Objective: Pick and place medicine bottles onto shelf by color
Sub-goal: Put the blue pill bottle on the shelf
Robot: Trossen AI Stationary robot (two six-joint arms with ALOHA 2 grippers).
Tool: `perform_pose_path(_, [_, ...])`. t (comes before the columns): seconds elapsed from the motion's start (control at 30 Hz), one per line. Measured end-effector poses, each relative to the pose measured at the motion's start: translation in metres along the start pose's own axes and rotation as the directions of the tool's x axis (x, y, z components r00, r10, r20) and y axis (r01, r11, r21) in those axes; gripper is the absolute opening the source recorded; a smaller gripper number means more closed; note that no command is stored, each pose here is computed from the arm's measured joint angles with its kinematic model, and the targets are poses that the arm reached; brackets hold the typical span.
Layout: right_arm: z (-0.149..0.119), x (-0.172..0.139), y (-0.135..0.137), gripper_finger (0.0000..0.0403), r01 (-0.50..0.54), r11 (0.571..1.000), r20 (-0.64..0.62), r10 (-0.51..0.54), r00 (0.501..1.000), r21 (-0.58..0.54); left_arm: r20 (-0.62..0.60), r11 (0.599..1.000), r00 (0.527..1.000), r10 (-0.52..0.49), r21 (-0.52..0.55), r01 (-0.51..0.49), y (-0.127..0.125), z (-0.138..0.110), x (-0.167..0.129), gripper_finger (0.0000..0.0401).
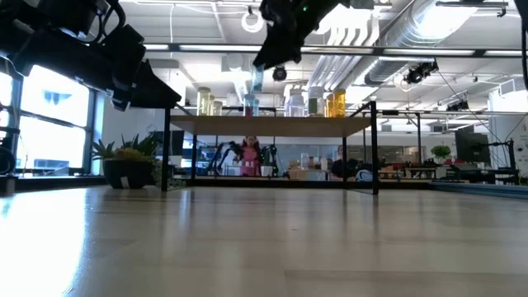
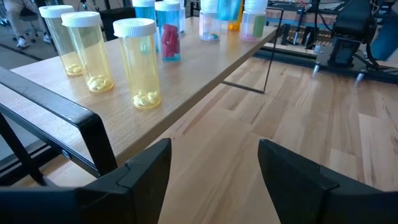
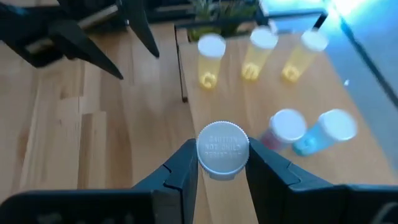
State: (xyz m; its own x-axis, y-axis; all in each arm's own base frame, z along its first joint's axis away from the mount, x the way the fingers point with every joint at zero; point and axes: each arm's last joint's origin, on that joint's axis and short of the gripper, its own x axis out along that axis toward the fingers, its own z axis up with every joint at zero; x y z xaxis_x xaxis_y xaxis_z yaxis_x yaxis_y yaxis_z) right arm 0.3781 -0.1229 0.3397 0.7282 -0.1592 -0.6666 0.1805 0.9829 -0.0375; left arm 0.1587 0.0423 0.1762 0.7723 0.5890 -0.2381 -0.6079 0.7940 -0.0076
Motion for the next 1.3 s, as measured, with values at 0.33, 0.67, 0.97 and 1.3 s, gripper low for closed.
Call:
perform_pose_path(0.33, [0.013, -0.067, 0.004, 0.0099, 0.023, 0.999, 0.139, -0.017, 0.99, -0.047, 0.002, 1.0, 1.0, 0.001, -0.002, -0.001, 0.0, 0.0, 0.0, 0.0229])
perform_pose_path(0.67, [0.006, -0.061, 0.024, 0.0099, -0.035, 0.996, 0.042, 0.038, 0.998, -0.077, 0.003, 1.0, 1.0, 0.001, -0.001, -0.001, 0.0, 0.0, 0.0, 0.0229])
perform_pose_path(0.97, [0.009, -0.017, 0.025, 0.0099, -0.044, 0.994, 0.065, 0.051, 0.997, -0.104, 0.003, 1.0, 1.0, 0.001, -0.001, -0.001, 0.0, 0.0, 0.0, 0.0229])
perform_pose_path(1.3, [0.001, 0.019, 0.001, 0.0099, -0.011, 1.0, 0.032, 0.011, 0.999, 0.011, 0.002, 1.0, 1.0, -0.006, -0.002, 0.006, 0.0, 0.0, 0.0, 0.0229])
